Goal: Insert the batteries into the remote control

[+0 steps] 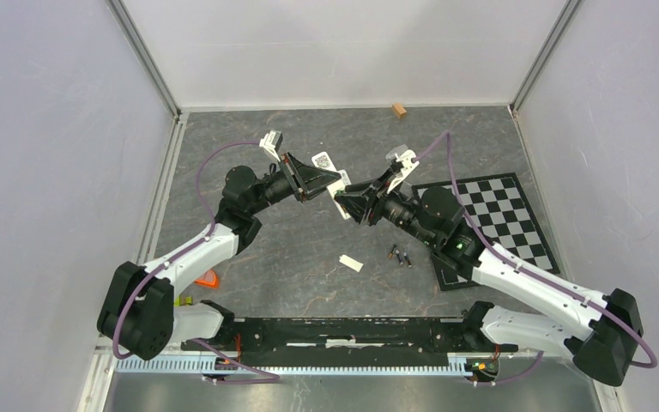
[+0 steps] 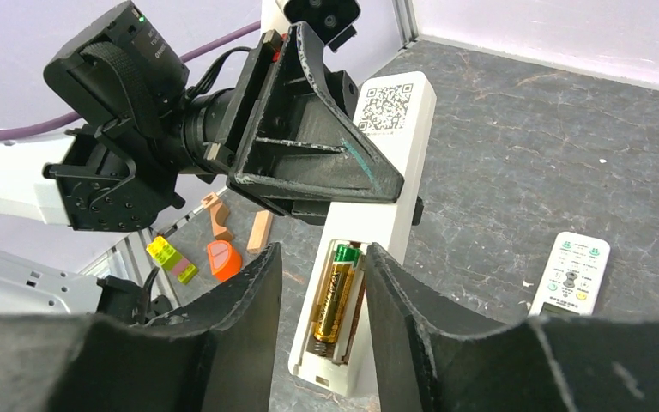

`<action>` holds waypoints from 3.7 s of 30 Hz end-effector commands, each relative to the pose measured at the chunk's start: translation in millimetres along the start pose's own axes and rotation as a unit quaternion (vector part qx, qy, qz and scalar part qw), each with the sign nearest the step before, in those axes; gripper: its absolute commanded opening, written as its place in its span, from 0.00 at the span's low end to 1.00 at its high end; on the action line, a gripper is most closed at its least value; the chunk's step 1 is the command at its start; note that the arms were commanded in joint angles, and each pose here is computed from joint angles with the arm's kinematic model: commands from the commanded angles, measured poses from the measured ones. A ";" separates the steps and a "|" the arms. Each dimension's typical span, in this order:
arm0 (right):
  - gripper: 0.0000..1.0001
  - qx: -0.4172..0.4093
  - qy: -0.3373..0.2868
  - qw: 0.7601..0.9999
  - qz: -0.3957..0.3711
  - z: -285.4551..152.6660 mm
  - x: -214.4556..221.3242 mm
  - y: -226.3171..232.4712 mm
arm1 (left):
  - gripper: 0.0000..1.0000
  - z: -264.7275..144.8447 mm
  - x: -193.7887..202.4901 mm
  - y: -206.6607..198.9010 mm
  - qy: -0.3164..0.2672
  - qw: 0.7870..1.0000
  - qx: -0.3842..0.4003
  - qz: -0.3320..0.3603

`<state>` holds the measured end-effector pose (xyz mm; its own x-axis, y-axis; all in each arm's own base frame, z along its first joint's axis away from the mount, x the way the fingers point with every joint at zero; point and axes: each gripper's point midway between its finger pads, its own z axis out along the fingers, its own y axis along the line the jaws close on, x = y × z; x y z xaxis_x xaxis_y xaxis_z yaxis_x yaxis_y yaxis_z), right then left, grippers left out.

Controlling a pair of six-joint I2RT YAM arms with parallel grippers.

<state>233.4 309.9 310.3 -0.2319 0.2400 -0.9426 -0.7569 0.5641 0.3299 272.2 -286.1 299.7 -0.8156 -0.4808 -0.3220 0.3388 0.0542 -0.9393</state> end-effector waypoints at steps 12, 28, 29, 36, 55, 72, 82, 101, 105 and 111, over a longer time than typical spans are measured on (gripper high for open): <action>0.40 -0.016 -0.021 0.998 0.062 -1.4 -39.3 21.6 | 0.02 -2.5 -11.9 -39.8 -0.020 0.995 0.070 0.062; 0.23 -0.005 0.017 0.999 0.049 4.5 -19.7 15.0 | 0.02 -1.7 -11.6 -43.2 -0.016 0.995 0.075 0.062; 0.21 -0.004 0.016 0.999 0.047 3.9 -20.0 14.6 | 0.02 -1.5 -11.9 -42.6 -0.016 0.995 0.075 0.062; 0.20 0.010 0.009 0.999 0.045 2.0 -24.4 10.2 | 0.02 -0.8 -12.5 -42.9 -0.016 0.995 0.075 0.062; 0.32 0.037 0.006 0.998 0.050 -3.4 -15.4 -2.0 | 0.02 0.5 -19.6 -48.3 -0.034 0.995 0.085 0.040; 0.24 0.044 0.007 0.998 0.034 -12.8 -12.1 -6.6 | 0.02 2.7 -26.1 -42.9 -0.054 0.994 0.089 0.019; 0.10 0.024 0.037 0.999 0.030 -8.8 3.3 -1.5 | 0.02 3.4 -25.7 -43.2 -0.052 0.994 0.089 0.023; 0.20 0.052 0.009 0.998 0.042 -16.6 -16.3 -6.6 | 0.02 0.9 -34.1 -35.9 -0.068 0.994 0.069 0.055; 0.30 0.041 -0.002 0.997 0.064 -23.6 -26.5 1.6 | 0.02 3.4 -39.8 -32.1 -0.079 0.992 0.060 0.074; 0.54 0.033 -0.009 0.989 0.140 -28.1 -26.6 9.2 | 0.02 3.0 -54.9 -36.9 -0.119 0.982 0.058 0.133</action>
<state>221.9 287.3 323.1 -0.3641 0.3207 -0.8744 -0.6522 0.5824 0.4852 298.7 -275.1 313.7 -0.7130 -0.5911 -0.3772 0.4274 0.0601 -0.9021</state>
